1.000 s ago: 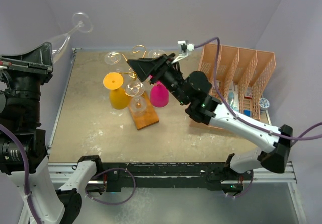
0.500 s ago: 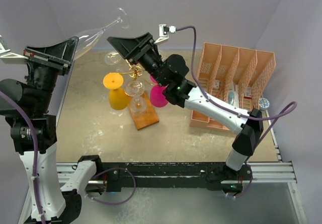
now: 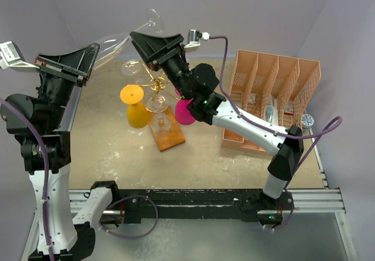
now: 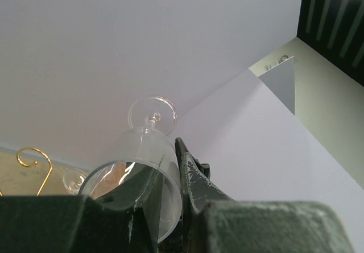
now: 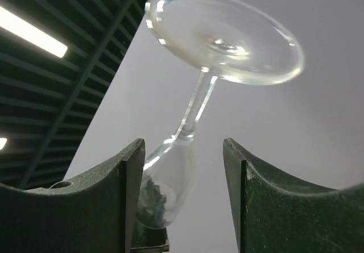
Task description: Place the wine glass upside down on the wine glass rack
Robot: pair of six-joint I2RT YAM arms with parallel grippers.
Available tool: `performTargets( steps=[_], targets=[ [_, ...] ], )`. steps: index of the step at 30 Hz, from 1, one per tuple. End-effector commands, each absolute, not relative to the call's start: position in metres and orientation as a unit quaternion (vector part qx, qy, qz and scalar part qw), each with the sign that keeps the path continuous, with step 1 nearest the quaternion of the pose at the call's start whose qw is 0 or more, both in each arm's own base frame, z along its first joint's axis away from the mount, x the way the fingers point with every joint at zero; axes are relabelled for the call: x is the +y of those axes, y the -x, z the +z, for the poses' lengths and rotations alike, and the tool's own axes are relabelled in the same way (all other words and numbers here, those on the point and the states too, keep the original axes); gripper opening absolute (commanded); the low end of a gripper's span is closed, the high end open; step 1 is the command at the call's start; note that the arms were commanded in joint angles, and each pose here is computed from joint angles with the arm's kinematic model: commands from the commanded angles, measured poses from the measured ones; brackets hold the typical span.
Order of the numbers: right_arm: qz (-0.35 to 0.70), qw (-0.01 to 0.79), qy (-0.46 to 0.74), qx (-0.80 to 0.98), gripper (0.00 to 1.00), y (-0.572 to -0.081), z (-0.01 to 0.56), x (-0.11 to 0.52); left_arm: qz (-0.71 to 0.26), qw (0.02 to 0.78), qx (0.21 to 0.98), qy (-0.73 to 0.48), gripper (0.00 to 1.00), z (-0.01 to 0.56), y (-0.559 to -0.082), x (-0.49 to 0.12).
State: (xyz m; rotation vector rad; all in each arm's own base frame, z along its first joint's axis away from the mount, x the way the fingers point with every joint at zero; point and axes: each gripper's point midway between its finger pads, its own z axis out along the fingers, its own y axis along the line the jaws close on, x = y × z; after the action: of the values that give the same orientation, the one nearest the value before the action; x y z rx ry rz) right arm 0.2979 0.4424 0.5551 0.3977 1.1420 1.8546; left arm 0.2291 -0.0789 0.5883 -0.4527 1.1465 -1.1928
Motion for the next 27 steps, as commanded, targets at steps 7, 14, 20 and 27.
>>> performTargets(
  steps=[7, 14, 20, 27],
  targets=[
    [0.785, 0.440, -0.191, 0.393, 0.53, -0.288, 0.593, 0.415, -0.573, 0.644, 0.479, 0.166, 0.06, 0.603, -0.219, -0.090],
    [0.781, 0.440, -0.197, 0.396, 0.40, -0.290, 0.591, 0.414, -0.586, 0.630, 0.484, 0.162, 0.06, 0.598, -0.220, -0.094],
    [0.779, 0.456, -0.201, 0.381, 0.25, -0.289, 0.600, 0.405, -0.599, 0.618, 0.487, 0.150, 0.06, 0.598, -0.217, -0.100],
    [0.773, 0.486, -0.208, 0.351, 0.09, -0.285, 0.608, 0.382, -0.605, 0.611, 0.491, 0.139, 0.13, 0.599, -0.213, -0.104]
  ],
)
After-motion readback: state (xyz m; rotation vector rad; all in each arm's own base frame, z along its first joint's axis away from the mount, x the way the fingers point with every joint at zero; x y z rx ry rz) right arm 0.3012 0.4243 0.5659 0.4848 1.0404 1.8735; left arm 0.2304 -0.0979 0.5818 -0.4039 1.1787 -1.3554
